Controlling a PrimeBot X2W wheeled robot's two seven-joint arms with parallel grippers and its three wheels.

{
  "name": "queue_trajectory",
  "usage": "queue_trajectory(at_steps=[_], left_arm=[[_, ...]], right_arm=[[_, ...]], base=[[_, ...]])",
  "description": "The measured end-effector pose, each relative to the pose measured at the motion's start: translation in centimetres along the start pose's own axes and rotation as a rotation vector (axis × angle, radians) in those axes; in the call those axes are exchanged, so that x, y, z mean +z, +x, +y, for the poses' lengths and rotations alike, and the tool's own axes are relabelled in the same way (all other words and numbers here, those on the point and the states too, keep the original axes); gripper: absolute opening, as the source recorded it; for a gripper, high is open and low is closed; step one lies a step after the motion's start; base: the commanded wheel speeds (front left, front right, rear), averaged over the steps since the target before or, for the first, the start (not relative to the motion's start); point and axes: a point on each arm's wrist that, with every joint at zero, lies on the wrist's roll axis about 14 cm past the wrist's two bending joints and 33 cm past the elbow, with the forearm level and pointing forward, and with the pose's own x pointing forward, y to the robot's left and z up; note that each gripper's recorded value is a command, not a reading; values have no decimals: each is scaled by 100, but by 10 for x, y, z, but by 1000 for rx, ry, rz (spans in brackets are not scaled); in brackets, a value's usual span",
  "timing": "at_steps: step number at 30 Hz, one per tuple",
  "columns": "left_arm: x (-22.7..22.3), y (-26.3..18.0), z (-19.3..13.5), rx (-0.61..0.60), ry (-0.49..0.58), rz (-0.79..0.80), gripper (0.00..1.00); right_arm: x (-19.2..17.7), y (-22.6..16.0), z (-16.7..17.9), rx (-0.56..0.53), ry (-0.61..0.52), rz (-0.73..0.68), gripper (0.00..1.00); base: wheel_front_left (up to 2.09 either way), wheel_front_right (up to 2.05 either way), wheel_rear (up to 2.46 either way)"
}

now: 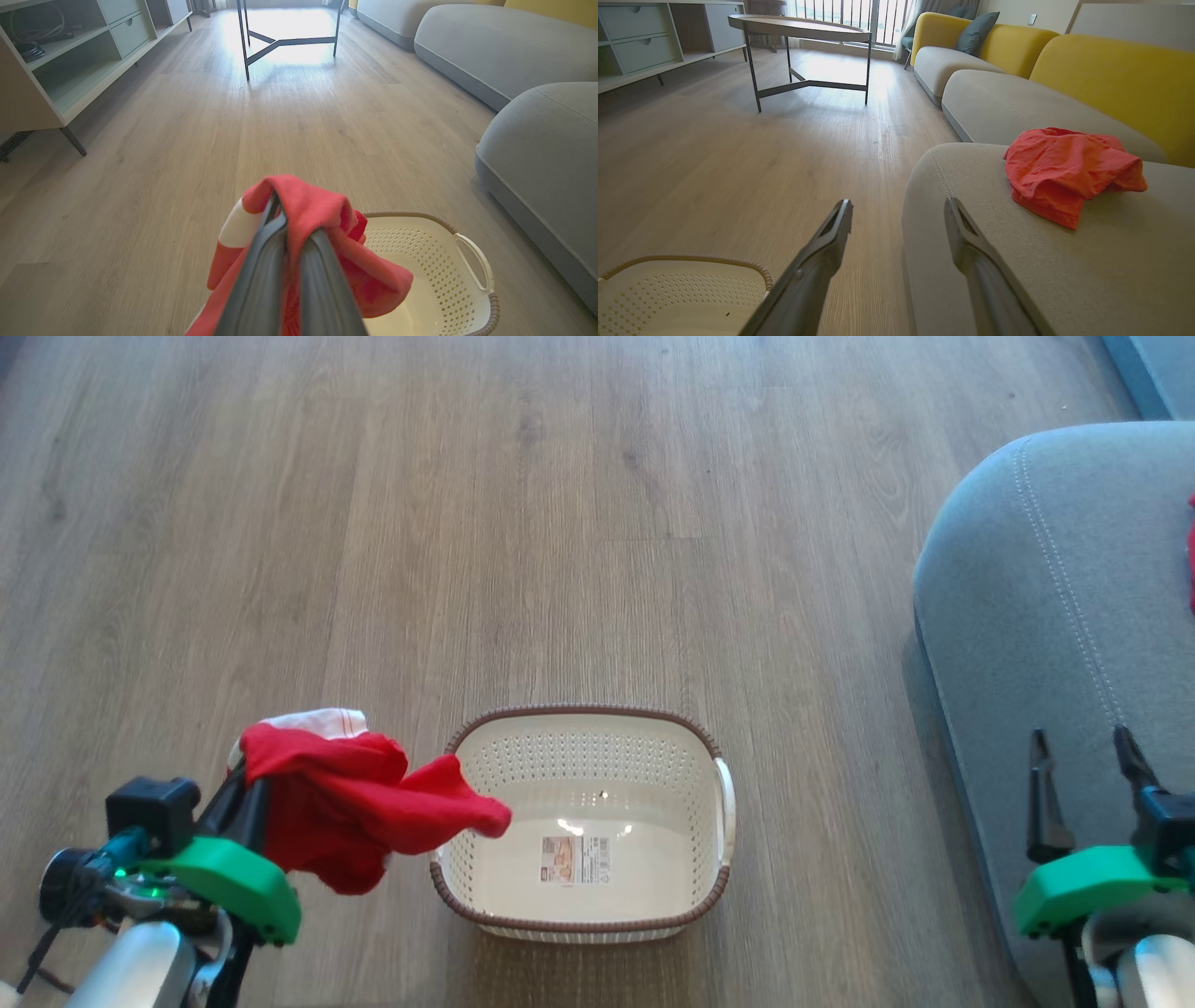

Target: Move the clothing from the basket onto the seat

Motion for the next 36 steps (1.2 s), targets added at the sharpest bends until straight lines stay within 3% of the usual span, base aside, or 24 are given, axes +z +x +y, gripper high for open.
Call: queue_trajectory(at_steps=[8, 19, 26, 36], left_arm=[[16, 7, -27, -83, 17, -52, 0], [52, 19, -104, -303, 39, -134, 0], [60, 15, -148, -425, 37, -151, 0], [73, 8, -193, -547, 54, -183, 0]], right_arm=[[0, 2, 39, 135, -39, 2, 100], [32, 8, 154, 509, -44, -77, 100], [46, -3, 210, 694, -33, -105, 100], [53, -17, 248, 832, -20, -108, 100]], base=[[0, 0, 0], [0, 0, 0], [0, 0, 0], [0, 0, 0]])
